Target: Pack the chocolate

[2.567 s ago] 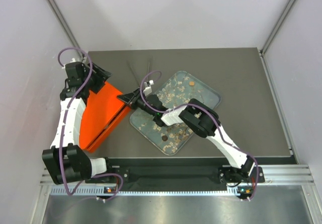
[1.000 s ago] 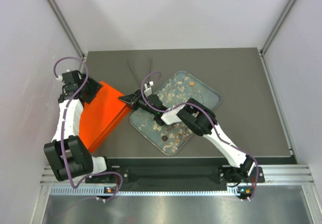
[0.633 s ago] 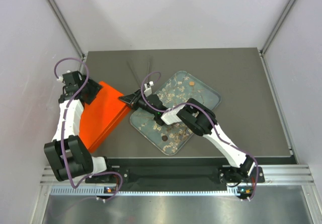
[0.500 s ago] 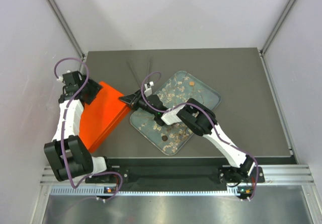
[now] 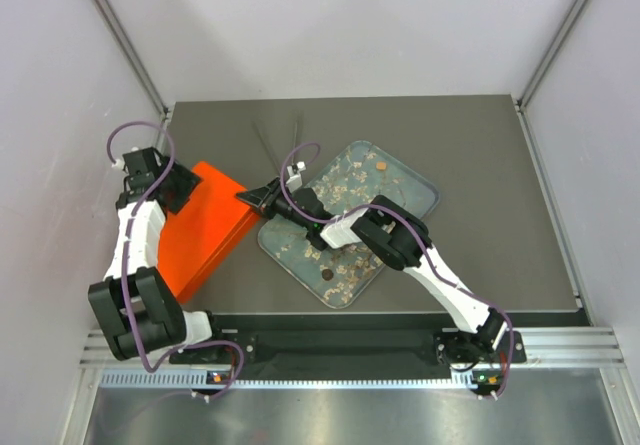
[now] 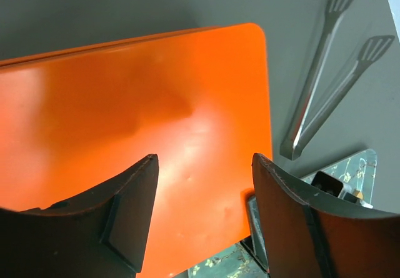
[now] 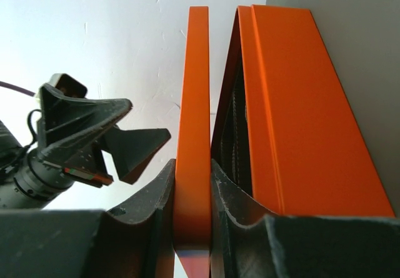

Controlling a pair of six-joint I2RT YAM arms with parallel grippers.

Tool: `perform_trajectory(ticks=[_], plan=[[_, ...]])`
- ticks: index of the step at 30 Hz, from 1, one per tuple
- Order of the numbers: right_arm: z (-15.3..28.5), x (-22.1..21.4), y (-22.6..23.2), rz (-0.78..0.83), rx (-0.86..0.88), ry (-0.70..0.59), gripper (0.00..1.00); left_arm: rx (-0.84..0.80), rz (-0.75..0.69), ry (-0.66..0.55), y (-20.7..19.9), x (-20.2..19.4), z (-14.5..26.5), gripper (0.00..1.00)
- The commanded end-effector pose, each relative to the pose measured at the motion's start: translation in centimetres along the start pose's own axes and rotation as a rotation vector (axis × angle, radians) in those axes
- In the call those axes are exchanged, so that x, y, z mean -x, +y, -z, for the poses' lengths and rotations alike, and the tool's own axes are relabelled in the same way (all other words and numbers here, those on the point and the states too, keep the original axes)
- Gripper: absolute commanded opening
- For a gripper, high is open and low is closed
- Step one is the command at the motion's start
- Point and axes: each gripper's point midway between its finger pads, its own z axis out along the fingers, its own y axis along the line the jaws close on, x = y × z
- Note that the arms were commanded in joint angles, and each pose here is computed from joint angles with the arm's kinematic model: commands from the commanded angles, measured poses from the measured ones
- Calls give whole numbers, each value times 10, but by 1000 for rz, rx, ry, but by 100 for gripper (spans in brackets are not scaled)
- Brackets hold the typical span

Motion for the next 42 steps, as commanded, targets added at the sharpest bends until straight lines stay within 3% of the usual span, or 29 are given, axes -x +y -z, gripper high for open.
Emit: perform_trajectory(ticks=[1, 19, 31, 42], plan=[[-3, 0, 34, 26, 85, -28, 0, -24, 19, -34, 2, 11, -5, 66], [-5, 3, 37, 52, 55, -31, 0, 70, 46, -63, 41, 18, -12, 62], [-12, 6, 44, 68, 43, -36, 0, -31, 4, -147, 13, 39, 14, 64], [-16, 6, 44, 67, 28, -38, 0, -16, 13, -114, 17, 33, 8, 64]])
